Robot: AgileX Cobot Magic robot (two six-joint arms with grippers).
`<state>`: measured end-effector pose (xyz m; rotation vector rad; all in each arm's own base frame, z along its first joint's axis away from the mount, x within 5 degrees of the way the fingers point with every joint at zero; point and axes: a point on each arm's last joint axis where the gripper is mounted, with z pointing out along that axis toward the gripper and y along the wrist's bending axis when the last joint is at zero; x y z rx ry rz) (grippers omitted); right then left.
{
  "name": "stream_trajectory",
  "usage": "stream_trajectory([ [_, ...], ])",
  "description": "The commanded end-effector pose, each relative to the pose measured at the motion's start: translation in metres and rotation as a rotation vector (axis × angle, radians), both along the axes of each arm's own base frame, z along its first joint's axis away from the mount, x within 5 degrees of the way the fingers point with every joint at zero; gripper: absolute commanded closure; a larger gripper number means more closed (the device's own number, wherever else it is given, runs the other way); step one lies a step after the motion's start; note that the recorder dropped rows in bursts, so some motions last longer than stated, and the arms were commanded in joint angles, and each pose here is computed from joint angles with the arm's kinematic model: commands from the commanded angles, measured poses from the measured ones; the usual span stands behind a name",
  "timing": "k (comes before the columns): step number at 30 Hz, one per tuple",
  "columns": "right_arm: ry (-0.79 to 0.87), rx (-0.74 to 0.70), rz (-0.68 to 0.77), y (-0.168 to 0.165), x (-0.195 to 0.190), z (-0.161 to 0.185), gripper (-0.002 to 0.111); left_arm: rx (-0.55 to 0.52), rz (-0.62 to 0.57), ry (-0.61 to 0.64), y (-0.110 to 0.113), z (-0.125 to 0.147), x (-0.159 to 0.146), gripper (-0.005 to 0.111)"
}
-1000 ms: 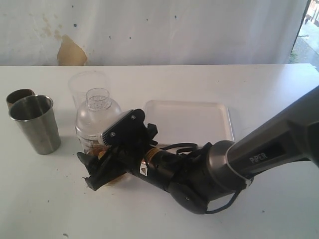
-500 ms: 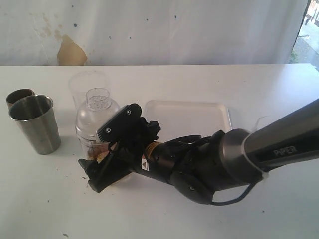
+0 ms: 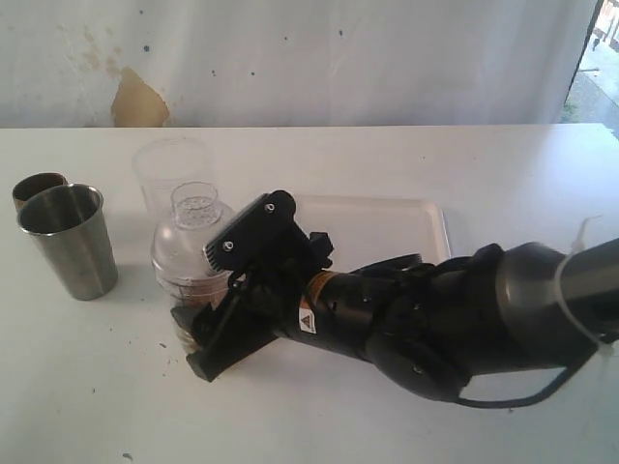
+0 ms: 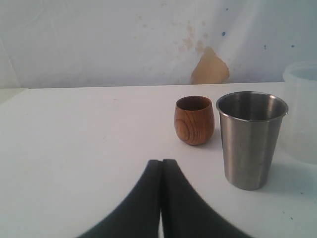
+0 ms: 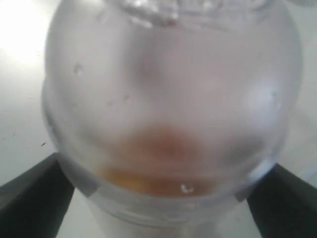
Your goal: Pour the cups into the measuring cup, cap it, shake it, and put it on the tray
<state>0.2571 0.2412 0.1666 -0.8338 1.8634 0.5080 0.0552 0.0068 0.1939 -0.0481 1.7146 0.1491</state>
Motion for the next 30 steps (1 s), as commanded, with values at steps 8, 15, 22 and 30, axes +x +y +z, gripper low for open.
stream_trajectory([
  [8,-0.052,0.003,0.017,-0.008,-0.011,0.006,0.036,-0.003,0.000,0.003,0.000,-0.002,0.000,0.107],
  [15,-0.113,-0.061,0.010,-0.010,-0.007,0.005,0.030,-0.003,0.000,0.003,0.000,-0.002,0.000,0.107],
  [22,-0.069,-0.024,-0.034,-0.011,-0.006,0.003,0.016,-0.003,0.000,0.003,0.000,-0.002,0.000,0.107],
  [30,-0.037,0.064,-0.092,-0.010,-0.002,-0.002,0.015,-0.003,0.000,0.003,0.000,-0.002,0.000,0.107],
])
